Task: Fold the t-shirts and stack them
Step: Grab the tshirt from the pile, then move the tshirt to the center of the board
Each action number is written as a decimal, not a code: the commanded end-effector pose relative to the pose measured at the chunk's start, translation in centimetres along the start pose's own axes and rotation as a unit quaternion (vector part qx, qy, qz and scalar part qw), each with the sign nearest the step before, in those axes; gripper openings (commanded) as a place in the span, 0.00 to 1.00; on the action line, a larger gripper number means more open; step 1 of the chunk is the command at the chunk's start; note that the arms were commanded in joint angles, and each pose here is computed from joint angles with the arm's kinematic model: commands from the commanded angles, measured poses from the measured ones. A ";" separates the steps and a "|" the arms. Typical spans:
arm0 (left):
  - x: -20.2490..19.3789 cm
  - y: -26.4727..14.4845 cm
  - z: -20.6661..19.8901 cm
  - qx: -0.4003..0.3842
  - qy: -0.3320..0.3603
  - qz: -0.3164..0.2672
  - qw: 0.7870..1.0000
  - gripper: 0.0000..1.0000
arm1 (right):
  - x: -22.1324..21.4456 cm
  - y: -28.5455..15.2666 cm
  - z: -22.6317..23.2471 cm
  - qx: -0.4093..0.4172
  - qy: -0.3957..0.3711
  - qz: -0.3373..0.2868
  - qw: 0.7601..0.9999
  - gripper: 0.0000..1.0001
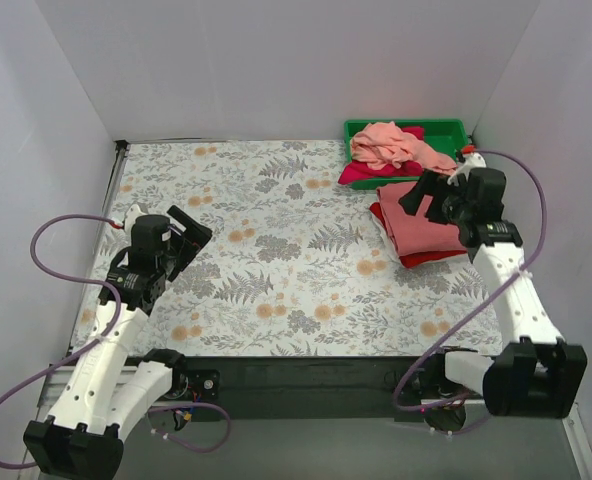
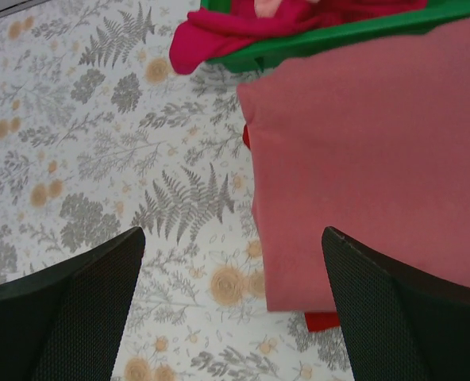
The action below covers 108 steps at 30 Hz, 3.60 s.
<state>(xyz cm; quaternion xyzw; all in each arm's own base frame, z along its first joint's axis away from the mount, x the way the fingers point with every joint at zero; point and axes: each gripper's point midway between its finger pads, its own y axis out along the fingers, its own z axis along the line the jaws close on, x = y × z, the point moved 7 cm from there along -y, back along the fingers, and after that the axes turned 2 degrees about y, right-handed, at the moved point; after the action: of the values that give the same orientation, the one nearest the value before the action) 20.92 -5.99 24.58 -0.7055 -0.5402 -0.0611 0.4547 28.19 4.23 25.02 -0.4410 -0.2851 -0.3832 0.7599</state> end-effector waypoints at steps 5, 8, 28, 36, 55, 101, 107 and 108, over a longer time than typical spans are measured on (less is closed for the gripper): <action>0.6 1.8 -0.1 0.016 -0.022 -0.033 0.999 0.98 | 9.3 8.2 0.8 -0.063 -0.077 -0.067 0.993 0.97; 0.9 2.2 -0.4 0.005 -0.027 -0.046 0.999 0.98 | 10.4 14.1 -0.9 -0.087 -0.096 -0.044 0.991 0.96; -0.1 5.9 0.9 0.070 -0.010 -0.033 0.997 0.98 | 12.6 32.8 -2.3 -0.023 -0.217 -0.075 0.973 0.90; 0.0 5.8 0.9 0.073 -0.010 -0.034 0.997 0.98 | 12.1 33.9 -2.1 -0.032 -0.207 -0.081 0.975 0.42; 0.8 4.2 0.6 0.065 -0.024 -0.051 0.996 0.98 | 26.4 20.6 3.2 -0.096 -0.161 -0.301 0.935 0.01; 1.1 -5.3 -1.1 -0.061 -0.032 -0.013 0.998 0.98 | 16.3 -3.0 27.8 0.171 -0.203 -0.298 0.917 0.01; -1.3 -2.7 0.8 0.008 -0.038 0.050 0.998 0.98 | 1.9 5.8 11.4 0.054 -0.102 -0.077 0.990 0.01; -2.2 -1.7 1.5 0.026 -0.037 0.068 0.997 0.98 | 0.1 6.1 9.8 0.051 -0.096 -0.052 0.993 0.01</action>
<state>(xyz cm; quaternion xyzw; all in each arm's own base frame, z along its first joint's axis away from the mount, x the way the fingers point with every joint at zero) 18.42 -6.44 26.44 -0.7327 -0.5362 -0.0421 0.4170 33.10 17.89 32.02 -0.4019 -0.4792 -0.3513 0.6967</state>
